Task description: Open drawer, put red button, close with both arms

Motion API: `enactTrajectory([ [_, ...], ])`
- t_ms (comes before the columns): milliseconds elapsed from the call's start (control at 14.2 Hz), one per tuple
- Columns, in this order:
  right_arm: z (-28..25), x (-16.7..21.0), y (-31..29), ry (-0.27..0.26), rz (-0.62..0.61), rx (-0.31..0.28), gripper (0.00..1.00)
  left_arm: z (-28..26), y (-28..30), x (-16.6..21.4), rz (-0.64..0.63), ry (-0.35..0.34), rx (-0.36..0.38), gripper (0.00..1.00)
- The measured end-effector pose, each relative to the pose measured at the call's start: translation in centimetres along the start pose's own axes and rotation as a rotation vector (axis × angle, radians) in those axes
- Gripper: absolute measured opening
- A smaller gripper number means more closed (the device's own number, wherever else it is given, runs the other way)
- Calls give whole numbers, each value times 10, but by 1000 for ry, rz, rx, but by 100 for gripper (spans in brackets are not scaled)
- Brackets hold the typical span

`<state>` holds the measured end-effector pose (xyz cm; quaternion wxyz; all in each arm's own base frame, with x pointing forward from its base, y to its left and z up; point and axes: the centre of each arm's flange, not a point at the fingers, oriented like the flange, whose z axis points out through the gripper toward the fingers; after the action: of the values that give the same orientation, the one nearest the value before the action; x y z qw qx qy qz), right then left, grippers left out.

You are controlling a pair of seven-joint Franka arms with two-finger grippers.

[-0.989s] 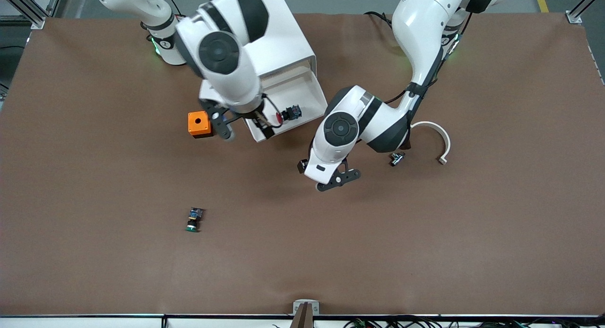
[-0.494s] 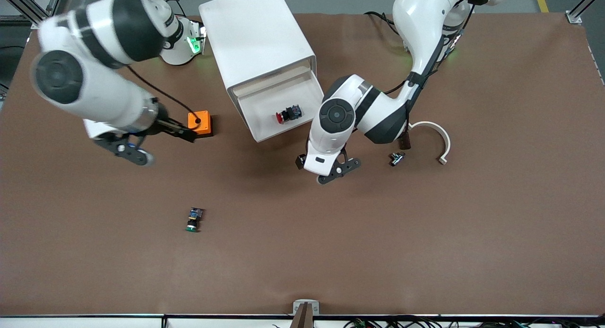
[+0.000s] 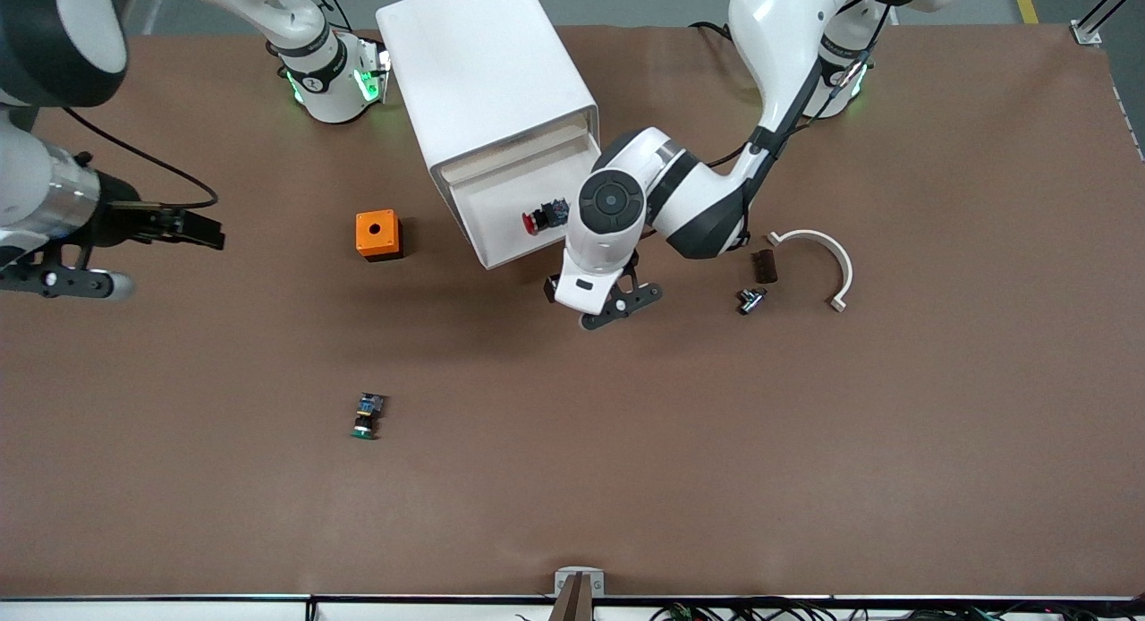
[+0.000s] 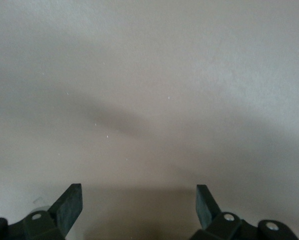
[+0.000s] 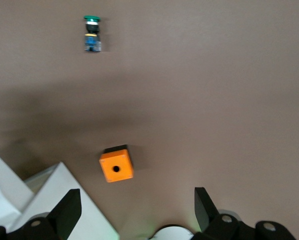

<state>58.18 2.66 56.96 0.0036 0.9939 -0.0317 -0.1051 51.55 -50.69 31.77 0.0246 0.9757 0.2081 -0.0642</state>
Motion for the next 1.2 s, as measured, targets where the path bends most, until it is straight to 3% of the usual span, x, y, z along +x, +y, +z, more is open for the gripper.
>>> enactTrajectory([
  [212, 0, 2, 30, -1, -85, -21, 100, 12, 6, -26, 36, -8, 20, 100],
  [424, -3, 2, 52, 5, -85, -14, 100, 23, 14, -55, 77, -14, 38, 100],
  [777, -28, -3, 55, 60, -88, -17, 100, 32, 20, -85, 117, -22, 52, 100],
  [1201, -39, -5, 53, 82, -77, -22, 100, 46, 25, -132, 128, -143, 42, 100],
])
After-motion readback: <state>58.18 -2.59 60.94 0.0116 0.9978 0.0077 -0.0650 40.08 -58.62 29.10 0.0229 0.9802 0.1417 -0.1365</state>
